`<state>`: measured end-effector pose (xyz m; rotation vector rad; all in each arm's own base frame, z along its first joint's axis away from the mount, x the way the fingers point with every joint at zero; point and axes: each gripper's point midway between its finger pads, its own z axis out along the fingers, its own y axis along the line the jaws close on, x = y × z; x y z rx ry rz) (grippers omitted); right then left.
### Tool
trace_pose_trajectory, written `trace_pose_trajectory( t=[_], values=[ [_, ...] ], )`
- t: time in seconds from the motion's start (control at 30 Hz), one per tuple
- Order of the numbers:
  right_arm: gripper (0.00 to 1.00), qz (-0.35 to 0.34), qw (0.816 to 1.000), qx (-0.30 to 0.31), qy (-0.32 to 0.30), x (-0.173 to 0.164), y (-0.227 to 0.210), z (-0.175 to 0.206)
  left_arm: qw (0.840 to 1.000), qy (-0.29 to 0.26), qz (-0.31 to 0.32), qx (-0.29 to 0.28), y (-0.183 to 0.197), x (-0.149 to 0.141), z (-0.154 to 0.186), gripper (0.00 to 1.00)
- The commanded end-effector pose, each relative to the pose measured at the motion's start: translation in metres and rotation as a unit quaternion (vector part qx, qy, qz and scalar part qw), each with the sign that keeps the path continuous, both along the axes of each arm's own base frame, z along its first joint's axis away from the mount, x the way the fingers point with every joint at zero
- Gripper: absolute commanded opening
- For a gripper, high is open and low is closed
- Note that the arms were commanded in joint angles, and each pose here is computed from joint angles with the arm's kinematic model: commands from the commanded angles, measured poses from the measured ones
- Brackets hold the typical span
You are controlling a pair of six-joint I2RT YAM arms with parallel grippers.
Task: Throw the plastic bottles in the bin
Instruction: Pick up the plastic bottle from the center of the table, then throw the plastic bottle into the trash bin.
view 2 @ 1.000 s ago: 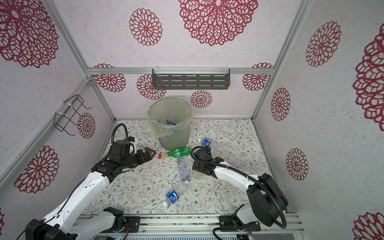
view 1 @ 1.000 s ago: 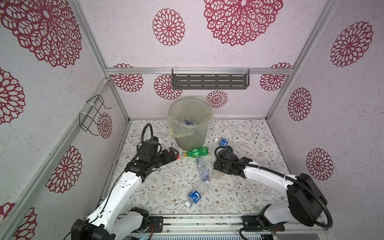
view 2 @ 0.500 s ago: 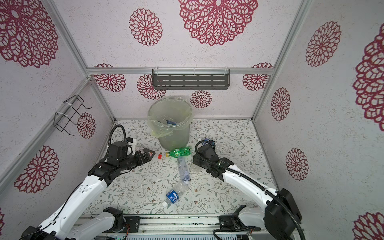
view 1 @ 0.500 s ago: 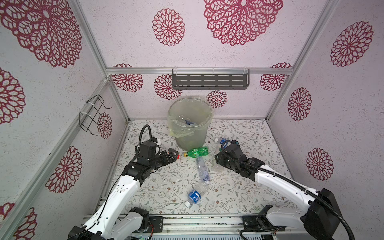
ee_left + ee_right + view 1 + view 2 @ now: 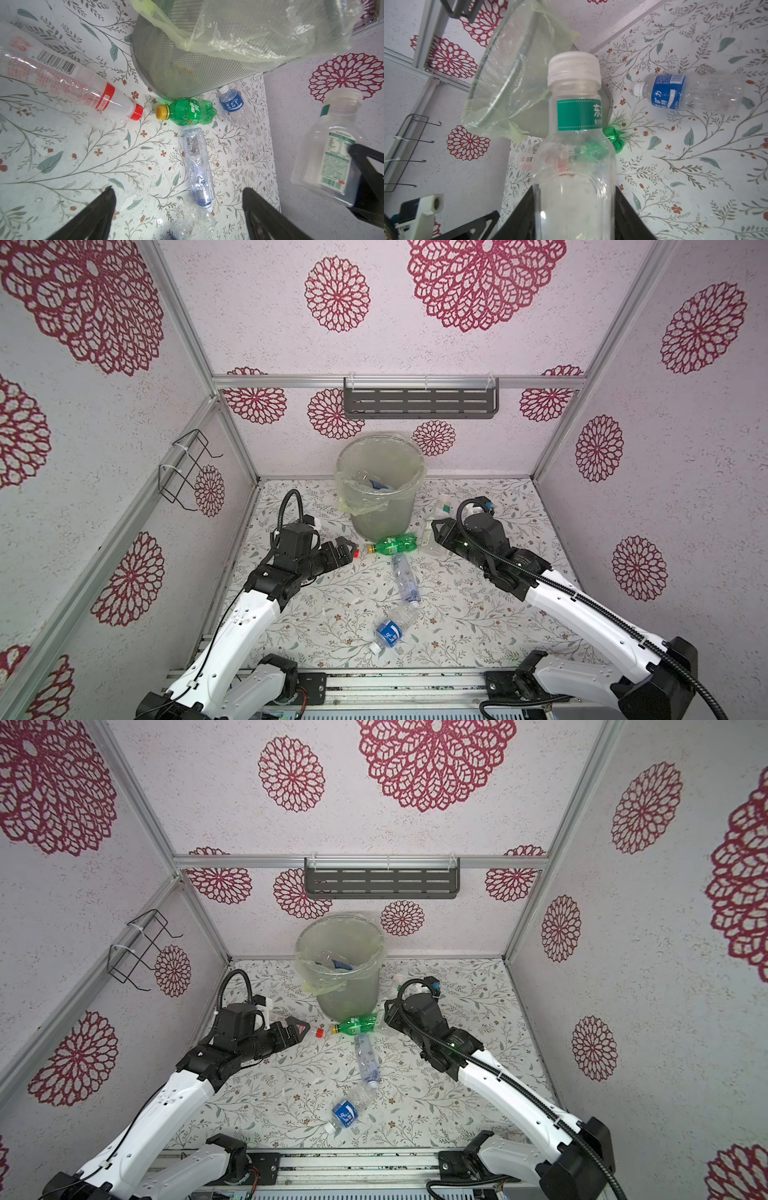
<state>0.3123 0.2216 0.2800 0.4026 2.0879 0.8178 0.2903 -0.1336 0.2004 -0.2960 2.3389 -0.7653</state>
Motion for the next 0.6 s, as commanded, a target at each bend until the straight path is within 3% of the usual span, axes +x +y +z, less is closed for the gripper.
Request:
trace_pose_trajectory(
  t=[0.0, 0.37, 0.57],
  values=[
    [0.50, -0.011, 0.999, 0.011, -0.041, 0.009, 0.001, 0.035, 1.000, -0.003, 0.002, 0.009, 0.004, -0.002, -0.001, 0.97],
    [0.50, -0.005, 0.994, 0.005, -0.106, 0.036, 0.018, 0.111, 1.000, -0.005, 0.007, 0.020, 0.009, -0.005, 0.000, 0.97],
    [0.50, -0.029, 0.992, 0.029, -0.119, 0.028, 0.004, 0.116, 0.999, -0.006, 0.013, 0.035, 0.014, -0.006, -0.003, 0.97]
  ],
)
